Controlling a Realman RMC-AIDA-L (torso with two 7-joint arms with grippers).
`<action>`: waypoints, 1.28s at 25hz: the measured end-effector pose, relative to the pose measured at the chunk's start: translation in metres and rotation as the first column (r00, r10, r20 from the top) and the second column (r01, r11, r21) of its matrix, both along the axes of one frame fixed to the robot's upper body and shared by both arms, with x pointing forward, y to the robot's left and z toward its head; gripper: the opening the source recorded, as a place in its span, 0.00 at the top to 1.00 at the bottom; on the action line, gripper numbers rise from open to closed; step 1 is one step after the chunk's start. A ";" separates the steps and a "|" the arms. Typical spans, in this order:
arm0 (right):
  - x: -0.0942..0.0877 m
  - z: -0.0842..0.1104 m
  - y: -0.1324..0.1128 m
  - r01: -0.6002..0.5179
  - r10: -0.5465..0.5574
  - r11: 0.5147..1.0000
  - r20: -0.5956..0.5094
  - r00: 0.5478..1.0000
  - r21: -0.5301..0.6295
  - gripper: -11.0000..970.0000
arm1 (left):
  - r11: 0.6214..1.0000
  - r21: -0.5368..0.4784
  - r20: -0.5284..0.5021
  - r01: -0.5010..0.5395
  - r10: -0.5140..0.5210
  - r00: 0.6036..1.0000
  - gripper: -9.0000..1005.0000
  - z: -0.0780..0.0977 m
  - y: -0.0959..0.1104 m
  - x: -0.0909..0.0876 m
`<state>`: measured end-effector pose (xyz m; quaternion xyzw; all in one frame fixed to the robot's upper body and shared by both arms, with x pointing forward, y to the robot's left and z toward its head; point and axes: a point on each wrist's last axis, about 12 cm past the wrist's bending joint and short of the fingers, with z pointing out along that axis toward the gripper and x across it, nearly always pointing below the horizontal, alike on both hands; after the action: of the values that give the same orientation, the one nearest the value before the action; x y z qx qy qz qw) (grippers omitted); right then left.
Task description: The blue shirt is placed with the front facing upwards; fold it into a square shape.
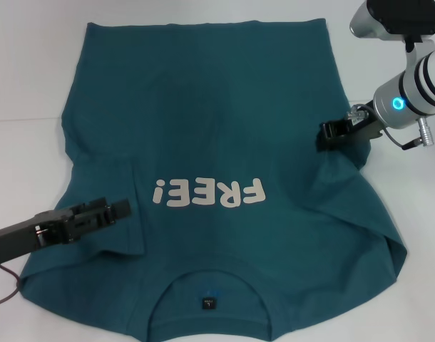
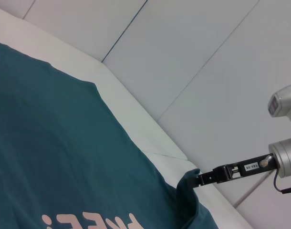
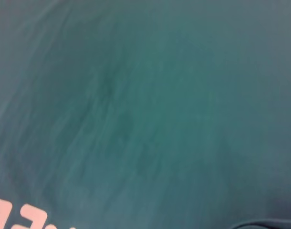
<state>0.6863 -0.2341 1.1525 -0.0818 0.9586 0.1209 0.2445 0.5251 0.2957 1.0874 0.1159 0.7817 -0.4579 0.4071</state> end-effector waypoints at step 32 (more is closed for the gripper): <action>-0.013 0.020 -0.020 -0.036 0.037 0.998 0.004 0.999 -0.054 0.31 | 1.000 -0.008 -0.017 -0.010 0.010 1.000 0.19 -0.002 0.000 0.000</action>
<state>0.6736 -0.2539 1.1730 -0.1062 0.9593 0.0990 0.2422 0.5254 0.2962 1.0855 0.1064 0.7840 -0.4601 0.4030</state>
